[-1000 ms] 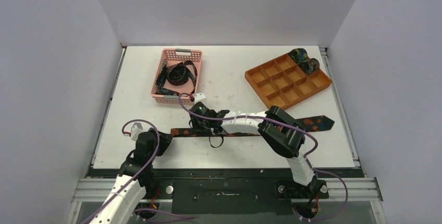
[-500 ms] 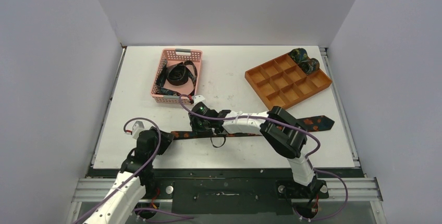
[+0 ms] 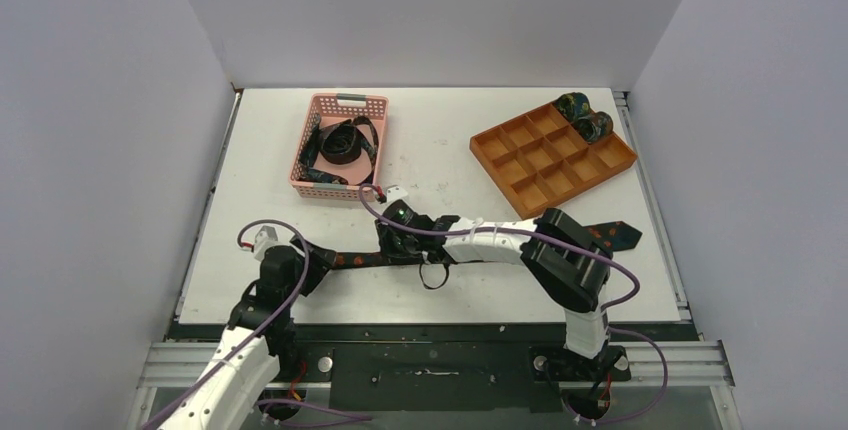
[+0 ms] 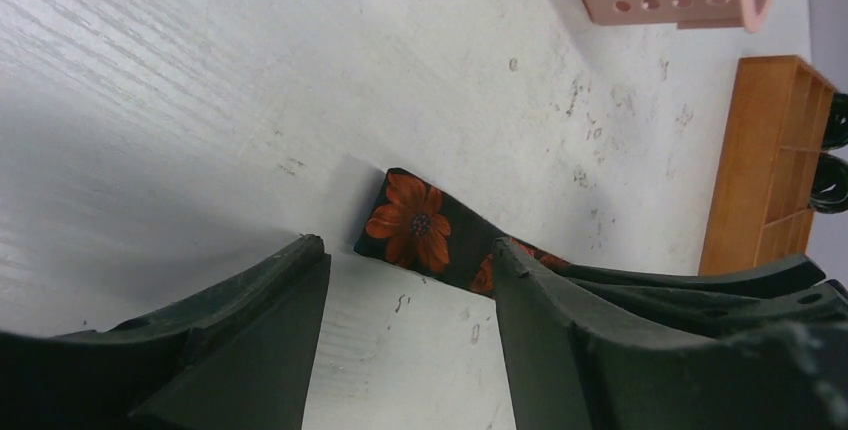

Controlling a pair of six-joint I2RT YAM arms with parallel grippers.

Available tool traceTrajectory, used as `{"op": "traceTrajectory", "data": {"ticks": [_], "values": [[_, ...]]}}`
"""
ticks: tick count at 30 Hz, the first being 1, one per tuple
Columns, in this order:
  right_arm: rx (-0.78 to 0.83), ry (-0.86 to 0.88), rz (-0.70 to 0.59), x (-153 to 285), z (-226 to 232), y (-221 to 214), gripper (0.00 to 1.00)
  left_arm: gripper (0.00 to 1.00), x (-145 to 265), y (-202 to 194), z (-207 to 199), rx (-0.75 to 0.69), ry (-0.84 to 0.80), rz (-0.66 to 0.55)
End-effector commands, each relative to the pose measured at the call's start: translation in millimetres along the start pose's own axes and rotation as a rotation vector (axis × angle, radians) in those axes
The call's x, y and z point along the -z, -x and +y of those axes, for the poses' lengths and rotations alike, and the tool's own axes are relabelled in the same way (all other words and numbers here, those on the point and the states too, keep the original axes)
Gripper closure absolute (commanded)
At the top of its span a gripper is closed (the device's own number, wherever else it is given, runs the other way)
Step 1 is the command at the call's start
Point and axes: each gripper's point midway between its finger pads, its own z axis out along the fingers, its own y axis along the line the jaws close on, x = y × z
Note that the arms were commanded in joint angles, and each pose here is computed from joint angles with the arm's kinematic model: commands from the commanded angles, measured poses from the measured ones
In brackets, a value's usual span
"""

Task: Roll the ties
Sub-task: Roll the tie at the center of the board.

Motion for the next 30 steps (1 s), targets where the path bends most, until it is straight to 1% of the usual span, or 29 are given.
{"op": "traceTrajectory", "data": {"ticks": [1, 5, 9, 11, 15, 22, 24, 30], "values": [[-0.090, 0.117, -0.120, 14.5, 21.8, 33.5, 0.75, 0.41, -0.8, 3.6, -30.4, -0.018, -0.094, 0.027], [-0.100, 0.146, -0.125, 10.3, 29.5, 34.1, 0.79, 0.41, -5.7, -2.1, -31.9, -0.014, -0.091, 0.062], [-0.082, 0.168, -0.158, 14.4, 40.0, 39.0, 0.81, 0.41, -8.1, -1.5, -27.1, -0.012, -0.074, 0.056], [-0.064, 0.184, -0.155, 13.1, 46.5, 38.9, 0.82, 0.41, -8.8, 0.4, -25.5, -0.008, -0.072, 0.044], [-0.039, 0.196, -0.100, 1.0, 51.4, 27.3, 0.85, 0.43, -10.2, 3.7, -20.5, -0.007, -0.054, 0.026], [-0.018, 0.165, -0.005, -17.8, 42.4, -3.9, 0.90, 0.45, -11.9, 3.0, -17.2, -0.012, -0.049, 0.028], [-0.017, 0.148, 0.011, -21.2, 37.2, -10.8, 0.94, 0.46, -12.0, 1.6, -17.0, -0.021, -0.055, 0.033], [-0.029, 0.105, 0.047, -26.9, 22.9, -30.4, 0.95, 0.48, -11.8, -0.9, -21.5, -0.035, -0.101, 0.036]]}}
